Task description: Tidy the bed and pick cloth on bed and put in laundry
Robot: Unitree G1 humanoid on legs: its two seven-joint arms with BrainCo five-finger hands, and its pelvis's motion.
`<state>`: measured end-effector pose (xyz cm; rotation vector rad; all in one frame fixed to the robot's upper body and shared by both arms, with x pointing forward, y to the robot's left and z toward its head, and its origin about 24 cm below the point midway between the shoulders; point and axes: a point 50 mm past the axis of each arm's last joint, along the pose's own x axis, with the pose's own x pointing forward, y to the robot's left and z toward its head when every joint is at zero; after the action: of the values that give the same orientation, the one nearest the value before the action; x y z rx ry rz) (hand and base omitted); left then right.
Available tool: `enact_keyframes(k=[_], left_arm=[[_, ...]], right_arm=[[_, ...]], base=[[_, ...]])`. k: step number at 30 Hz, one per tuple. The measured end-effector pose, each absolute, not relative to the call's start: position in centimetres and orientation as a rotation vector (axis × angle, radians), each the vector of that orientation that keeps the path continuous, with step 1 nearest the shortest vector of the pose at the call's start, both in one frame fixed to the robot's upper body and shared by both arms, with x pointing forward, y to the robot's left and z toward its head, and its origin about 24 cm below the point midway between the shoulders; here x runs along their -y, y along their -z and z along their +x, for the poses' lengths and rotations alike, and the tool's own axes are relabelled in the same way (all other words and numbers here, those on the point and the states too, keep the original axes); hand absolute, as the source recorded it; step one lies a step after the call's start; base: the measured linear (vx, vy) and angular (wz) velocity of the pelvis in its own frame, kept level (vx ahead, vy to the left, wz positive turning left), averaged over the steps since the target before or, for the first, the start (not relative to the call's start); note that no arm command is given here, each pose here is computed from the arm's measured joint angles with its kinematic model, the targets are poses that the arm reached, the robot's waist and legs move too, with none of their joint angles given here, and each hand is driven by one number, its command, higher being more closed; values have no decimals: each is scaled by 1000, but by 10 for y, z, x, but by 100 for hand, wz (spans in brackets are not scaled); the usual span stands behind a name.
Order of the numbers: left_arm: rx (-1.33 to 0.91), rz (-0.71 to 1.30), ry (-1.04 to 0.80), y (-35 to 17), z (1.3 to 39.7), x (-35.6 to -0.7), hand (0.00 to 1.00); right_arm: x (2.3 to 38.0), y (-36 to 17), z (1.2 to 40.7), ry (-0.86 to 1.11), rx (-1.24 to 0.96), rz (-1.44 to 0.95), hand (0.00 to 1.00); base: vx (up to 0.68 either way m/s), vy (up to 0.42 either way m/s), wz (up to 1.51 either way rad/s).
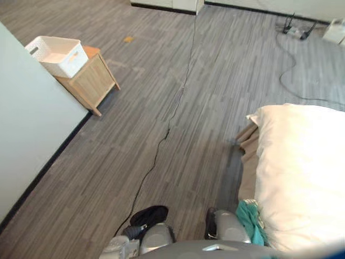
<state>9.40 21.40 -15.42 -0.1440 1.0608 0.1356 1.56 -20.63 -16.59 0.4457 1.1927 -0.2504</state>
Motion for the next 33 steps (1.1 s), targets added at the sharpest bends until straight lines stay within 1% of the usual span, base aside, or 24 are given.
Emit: enact_keyframes(k=[2,4,6,7,9,10,11,12,13,16,18,22,23,26,29,33], left_arm=[[-1020,-148,-146,151,99,-215,100],[-991,-171,-143,150,104,-210,100],[-971,-220,-158,150,107,-206,100],[-972,-228,-160,150,106,-205,100],[-966,-248,-195,149,104,-214,100],[-962,-252,-192,149,105,-213,100],[-948,-267,-197,148,106,-213,100],[-954,-281,-207,149,104,-212,100],[-977,-298,-200,153,99,-206,100],[-1017,-299,-225,157,91,-206,100],[-1038,-281,-228,159,86,-207,100],[-1059,-126,-114,158,88,-211,100],[-1062,-113,-98,158,88,-211,100],[-1059,-70,-43,156,97,-211,100],[-1024,-76,-10,153,112,-204,100],[-1022,-119,-28,155,110,-199,100]], right_arm=[[210,167,11,227,-1261,330,100],[217,167,19,262,-1251,283,100],[226,162,56,281,-1151,227,100],[226,160,64,279,-1119,221,100],[209,158,87,233,-1053,238,100],[206,156,93,215,-1026,237,100],[200,153,109,186,-985,235,100],[196,154,113,185,-990,239,100],[201,154,111,199,-996,228,100],[190,154,123,192,-1006,223,100],[185,157,120,200,-1039,238,100],[195,158,114,288,-1036,257,100],[197,157,115,308,-1024,267,100],[206,154,118,376,-977,317,100],[210,156,105,472,-959,433,100],[203,156,101,511,-935,482,100]], base=[[514,33,-11],[434,160,-53],[505,307,-79],[520,333,-34],[539,280,6],[475,210,25],[372,234,38],[349,242,36],[321,271,51],[390,273,31],[388,253,18],[391,211,40],[379,122,69],[415,19,93],[510,-52,89],[682,-148,55]])
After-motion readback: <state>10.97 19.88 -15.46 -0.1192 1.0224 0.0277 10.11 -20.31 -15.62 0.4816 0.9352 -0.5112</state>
